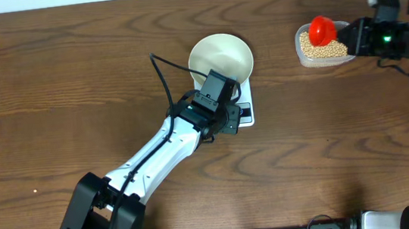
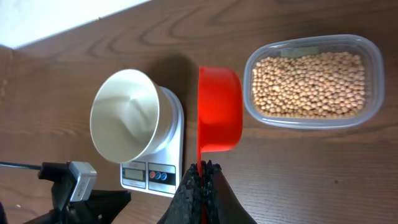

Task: Scoop item into bowl and weigh 50g on scale
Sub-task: 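Move the left gripper down to the scale's buttons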

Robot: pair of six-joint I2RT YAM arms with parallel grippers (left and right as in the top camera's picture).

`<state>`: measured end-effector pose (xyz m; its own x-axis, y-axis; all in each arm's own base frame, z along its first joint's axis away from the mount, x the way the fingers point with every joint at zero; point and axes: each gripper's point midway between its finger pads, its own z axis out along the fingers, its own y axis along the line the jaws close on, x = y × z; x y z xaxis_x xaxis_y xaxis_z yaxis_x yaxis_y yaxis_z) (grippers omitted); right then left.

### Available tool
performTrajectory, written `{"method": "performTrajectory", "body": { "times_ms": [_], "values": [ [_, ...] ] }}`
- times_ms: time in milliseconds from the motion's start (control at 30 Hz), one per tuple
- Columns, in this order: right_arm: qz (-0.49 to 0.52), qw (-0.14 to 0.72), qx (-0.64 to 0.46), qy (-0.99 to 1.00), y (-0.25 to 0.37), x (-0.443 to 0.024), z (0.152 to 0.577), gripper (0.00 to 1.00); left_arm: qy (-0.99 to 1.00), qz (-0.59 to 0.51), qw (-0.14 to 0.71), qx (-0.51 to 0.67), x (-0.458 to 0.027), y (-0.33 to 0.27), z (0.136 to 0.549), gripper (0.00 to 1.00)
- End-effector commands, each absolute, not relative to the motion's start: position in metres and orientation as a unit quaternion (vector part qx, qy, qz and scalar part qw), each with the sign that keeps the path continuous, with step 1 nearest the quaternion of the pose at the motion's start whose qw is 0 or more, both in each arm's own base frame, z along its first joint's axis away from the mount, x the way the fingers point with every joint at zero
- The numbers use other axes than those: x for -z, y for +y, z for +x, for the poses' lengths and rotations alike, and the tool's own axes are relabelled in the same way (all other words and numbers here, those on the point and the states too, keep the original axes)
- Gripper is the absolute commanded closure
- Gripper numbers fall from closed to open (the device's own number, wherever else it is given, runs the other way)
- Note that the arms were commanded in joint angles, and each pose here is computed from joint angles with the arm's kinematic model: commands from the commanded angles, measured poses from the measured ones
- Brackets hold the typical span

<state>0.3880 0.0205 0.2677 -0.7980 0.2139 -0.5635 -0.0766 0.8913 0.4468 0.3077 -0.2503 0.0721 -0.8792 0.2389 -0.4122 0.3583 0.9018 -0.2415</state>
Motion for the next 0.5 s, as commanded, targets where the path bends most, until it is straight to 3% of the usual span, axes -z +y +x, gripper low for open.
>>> {"method": "performTrajectory", "body": {
  "times_ms": [0, 467],
  "values": [
    [0.029, 0.321, -0.259, 0.91, 0.0177, -0.2742, 0.3844, 0.99, 0.957, 0.158, 0.192, 0.15, -0.0603, -0.2521, 0.3143, 0.92],
    [0.019, 0.317, -0.256, 0.913, 0.0154, -0.2713, 0.3803, 0.99, 0.929, 0.28, 0.208, 0.124, -0.0511, -0.2539, 0.3165, 0.93]
  ]
}}
